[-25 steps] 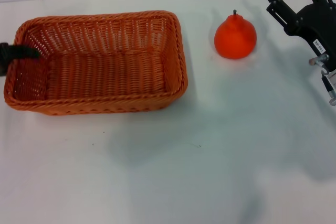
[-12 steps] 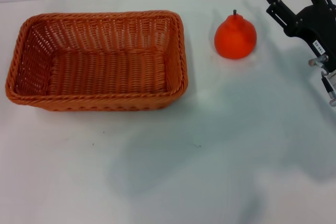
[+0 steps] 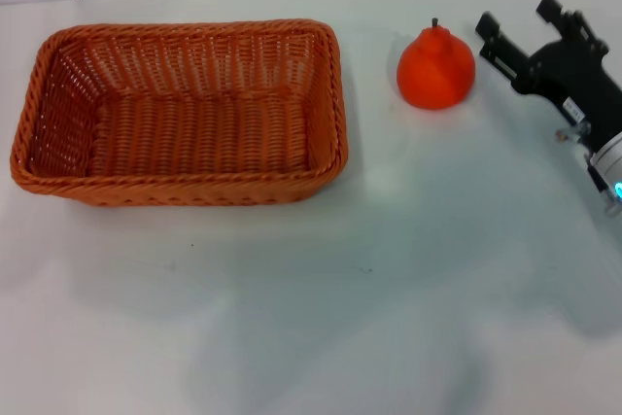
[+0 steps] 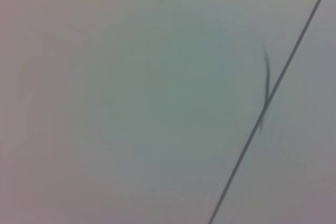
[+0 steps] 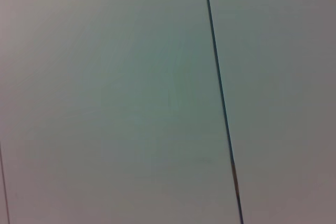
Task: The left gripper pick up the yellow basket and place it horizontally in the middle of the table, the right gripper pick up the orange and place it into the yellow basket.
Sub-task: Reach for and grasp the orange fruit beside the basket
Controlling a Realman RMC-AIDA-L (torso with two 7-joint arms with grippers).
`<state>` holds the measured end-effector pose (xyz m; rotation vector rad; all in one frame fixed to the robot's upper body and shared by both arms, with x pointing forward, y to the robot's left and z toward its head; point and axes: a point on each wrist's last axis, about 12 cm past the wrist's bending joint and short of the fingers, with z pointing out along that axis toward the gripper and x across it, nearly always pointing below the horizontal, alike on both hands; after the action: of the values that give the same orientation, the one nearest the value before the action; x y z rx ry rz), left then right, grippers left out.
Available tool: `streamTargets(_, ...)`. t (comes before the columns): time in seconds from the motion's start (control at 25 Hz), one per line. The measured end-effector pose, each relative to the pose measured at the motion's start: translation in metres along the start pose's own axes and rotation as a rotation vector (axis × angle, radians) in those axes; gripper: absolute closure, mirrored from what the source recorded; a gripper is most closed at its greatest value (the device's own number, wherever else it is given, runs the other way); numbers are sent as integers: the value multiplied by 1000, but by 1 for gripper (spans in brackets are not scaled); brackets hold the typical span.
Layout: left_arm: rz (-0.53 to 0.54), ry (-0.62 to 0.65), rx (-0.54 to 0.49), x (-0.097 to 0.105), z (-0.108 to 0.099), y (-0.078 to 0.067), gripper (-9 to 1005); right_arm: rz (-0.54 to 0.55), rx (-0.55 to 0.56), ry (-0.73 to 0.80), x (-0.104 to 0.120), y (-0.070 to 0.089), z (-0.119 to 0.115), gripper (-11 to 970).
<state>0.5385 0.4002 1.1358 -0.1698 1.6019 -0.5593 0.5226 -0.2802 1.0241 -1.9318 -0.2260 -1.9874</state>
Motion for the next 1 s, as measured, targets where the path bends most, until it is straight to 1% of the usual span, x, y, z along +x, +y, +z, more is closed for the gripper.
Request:
streamTargets(0.12,17,-86,9,7,-9,3,100,-1,-14,-70,-8,2,1,28)
streamTargets(0.2,10,-100,19,10,-10,3,101,3,-32,-132,-13,4,5,28)
streamTargets(0.48,33,-164,53,20,-14,0,103,-6,-31,-185,-14,5,17,28)
streamTargets(0.68,33,-166,50,22,-14,1,104,-12,-20,-181,-10,4,26,28)
streamTargets(1.0,34,-156,63,30,-9,-2,105,-43,-19,-253,-8,0,51,28)
